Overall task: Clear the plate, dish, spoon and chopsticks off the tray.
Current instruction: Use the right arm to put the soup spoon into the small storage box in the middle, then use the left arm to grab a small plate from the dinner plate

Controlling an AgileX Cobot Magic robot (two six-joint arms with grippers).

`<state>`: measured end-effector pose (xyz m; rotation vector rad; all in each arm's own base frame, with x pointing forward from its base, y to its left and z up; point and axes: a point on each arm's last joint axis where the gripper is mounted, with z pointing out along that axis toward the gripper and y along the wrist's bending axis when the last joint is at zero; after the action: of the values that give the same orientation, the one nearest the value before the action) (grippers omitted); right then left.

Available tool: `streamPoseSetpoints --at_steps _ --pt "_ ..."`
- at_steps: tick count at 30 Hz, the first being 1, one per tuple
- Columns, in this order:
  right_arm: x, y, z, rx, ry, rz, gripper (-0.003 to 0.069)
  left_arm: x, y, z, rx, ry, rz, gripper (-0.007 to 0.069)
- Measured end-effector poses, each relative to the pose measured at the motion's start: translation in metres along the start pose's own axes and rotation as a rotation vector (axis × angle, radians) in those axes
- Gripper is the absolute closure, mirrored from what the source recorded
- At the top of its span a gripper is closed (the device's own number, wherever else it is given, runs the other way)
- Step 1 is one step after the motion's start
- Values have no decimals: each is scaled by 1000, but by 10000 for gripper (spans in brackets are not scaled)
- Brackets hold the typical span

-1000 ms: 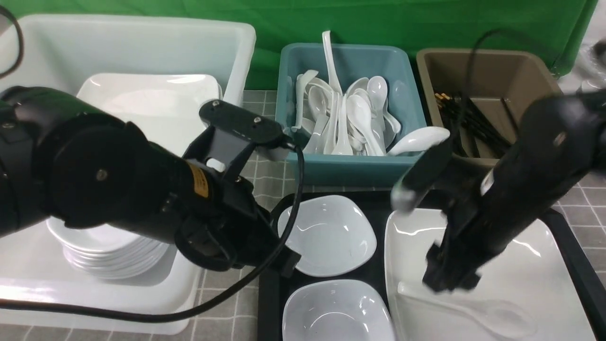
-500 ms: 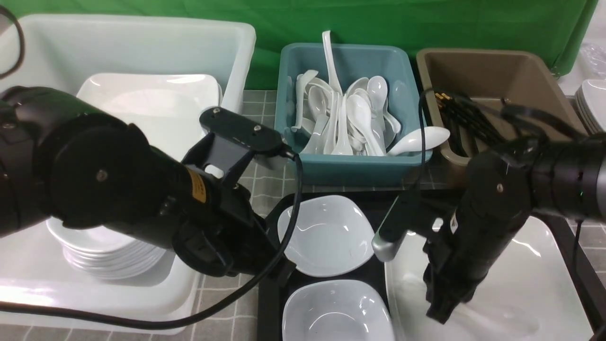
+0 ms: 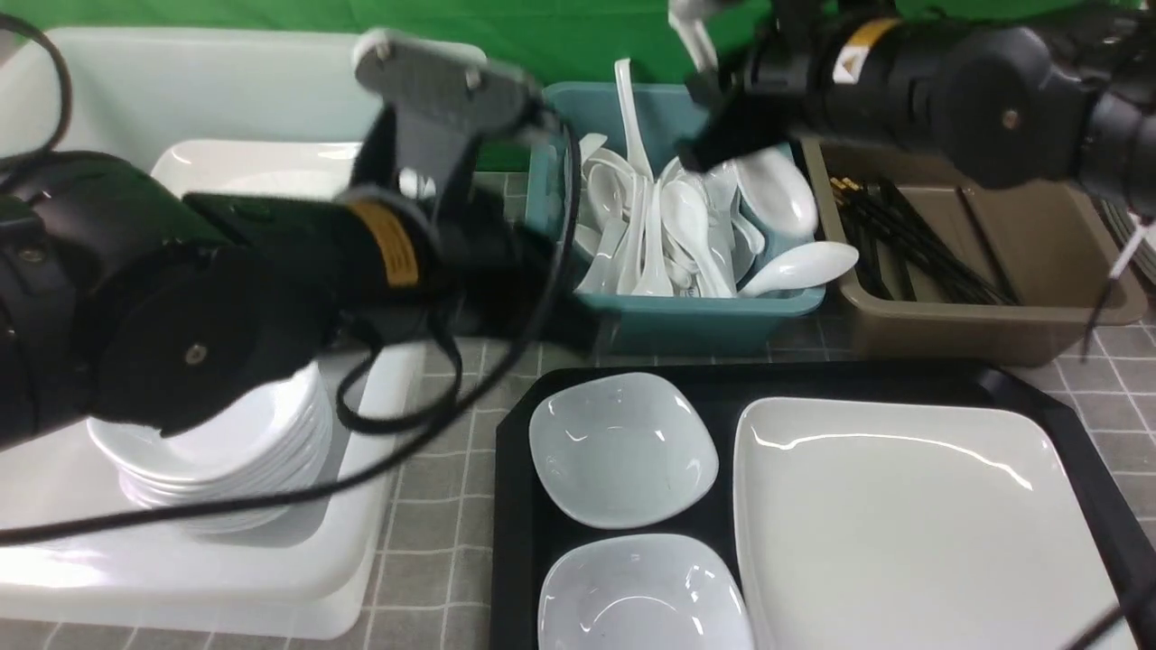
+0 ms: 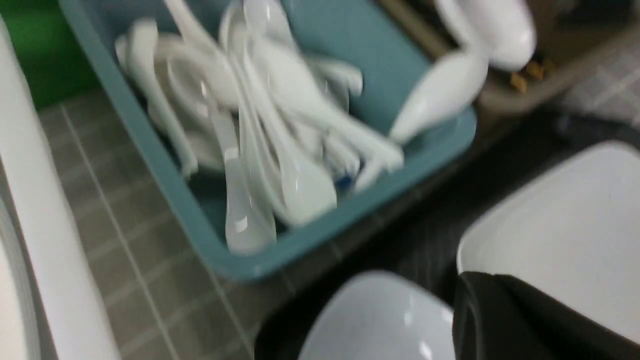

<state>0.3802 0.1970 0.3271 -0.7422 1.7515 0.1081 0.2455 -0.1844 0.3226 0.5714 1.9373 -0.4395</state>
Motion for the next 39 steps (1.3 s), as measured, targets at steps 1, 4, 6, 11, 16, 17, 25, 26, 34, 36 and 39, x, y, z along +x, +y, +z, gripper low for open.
streamPoseSetpoints --at_steps 1,4,6,11,16,17,25,26,34,36,39 --pt "3 -2 10 15 -24 4 497 -6 4 0 -4 -64 -11 624" --pt "14 -5 34 37 -41 16 421 -12 21 0 -43 -134 -64 624" --pt "20 -6 41 39 -31 23 374 -11 27 1 -61 -129 -84 624" --pt "27 -8 43 19 50 54 144 1 37 2 -112 0 -115 624" --pt "9 -12 -6 -54 251 58 235 19 32 1 -115 198 -94 624" --pt "1 -14 -33 -86 344 59 342 27 28 0 -98 289 -69 624" --pt "17 -7 -151 -226 752 92 627 58 -9 16 124 695 -33 624" --pt "22 -4 -159 -234 762 100 628 60 -11 19 134 724 -28 624" --pt "67 26 -209 -293 715 233 631 89 -30 63 183 886 34 599" --pt "77 31 -216 -301 699 257 631 95 -30 72 184 884 59 554" --pt "88 37 -224 -309 701 272 632 101 -27 82 170 871 97 453"
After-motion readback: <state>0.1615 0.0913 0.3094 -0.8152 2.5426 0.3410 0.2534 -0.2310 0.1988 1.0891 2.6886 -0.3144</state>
